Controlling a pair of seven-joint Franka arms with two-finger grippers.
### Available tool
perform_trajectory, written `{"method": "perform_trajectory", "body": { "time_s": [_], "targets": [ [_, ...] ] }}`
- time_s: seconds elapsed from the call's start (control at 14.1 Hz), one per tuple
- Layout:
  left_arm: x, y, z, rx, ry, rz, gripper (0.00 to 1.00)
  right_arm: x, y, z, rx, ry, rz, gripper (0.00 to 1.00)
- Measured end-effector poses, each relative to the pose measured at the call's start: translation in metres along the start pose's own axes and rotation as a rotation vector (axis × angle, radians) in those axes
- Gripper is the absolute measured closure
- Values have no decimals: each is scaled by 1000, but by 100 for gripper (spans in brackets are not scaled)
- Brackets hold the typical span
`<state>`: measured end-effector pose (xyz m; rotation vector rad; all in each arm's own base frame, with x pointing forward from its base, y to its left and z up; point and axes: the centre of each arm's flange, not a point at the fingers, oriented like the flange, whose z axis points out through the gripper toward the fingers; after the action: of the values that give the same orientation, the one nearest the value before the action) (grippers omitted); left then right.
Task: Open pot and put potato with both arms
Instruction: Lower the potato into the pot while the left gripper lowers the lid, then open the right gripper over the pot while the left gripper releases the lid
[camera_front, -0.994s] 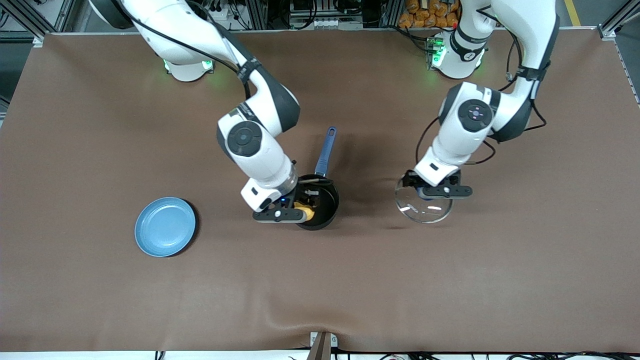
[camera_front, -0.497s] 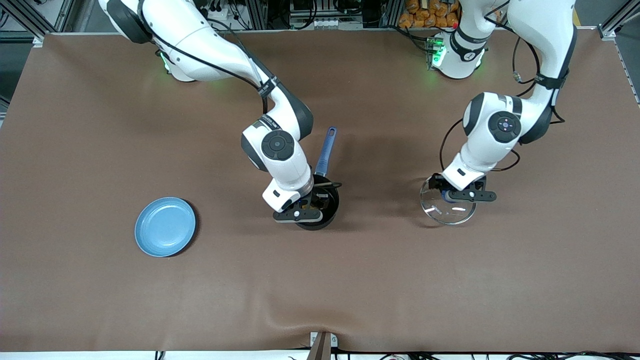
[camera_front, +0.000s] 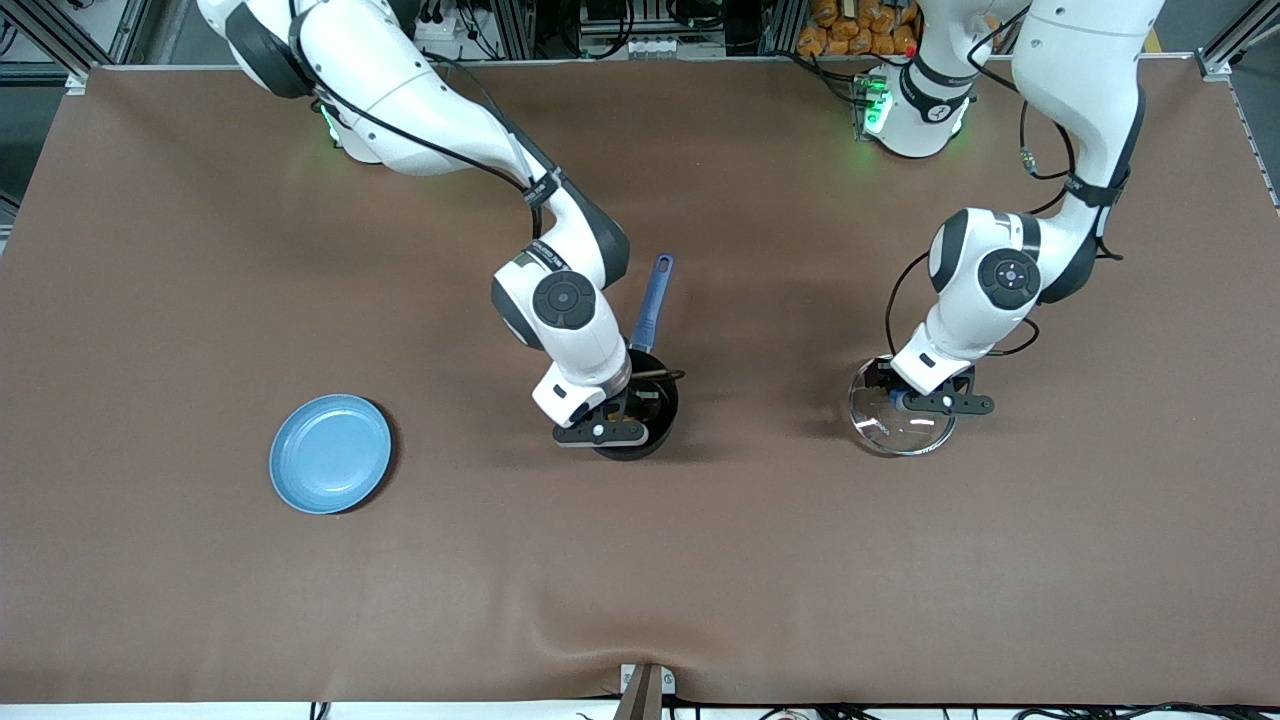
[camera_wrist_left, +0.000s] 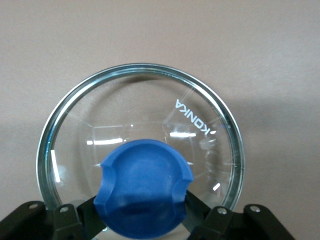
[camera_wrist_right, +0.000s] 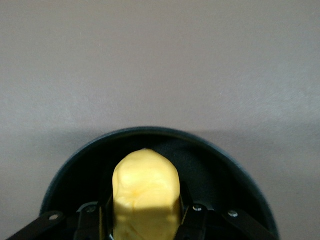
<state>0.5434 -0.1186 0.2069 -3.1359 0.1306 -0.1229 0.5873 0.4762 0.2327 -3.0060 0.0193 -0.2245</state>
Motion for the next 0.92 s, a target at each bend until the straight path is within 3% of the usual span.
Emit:
{"method": "perform_trajectory", "body": {
  "time_s": [0.35,0.57,0.71,0.92],
  "targets": [
    [1,-17,14,3,-3,10,48,-11,0,29,-18,-1,9,48],
    [3,-17,12,2,4,11,20,-10,2,31,-21,0,13,48],
    [7,-14,9,0,14,15,1,-9,3,31,-22,2,17,33],
    [23,-11,-23,-7,68,17,0,-3,3,25,-17,16,21,4]
  ]
}}
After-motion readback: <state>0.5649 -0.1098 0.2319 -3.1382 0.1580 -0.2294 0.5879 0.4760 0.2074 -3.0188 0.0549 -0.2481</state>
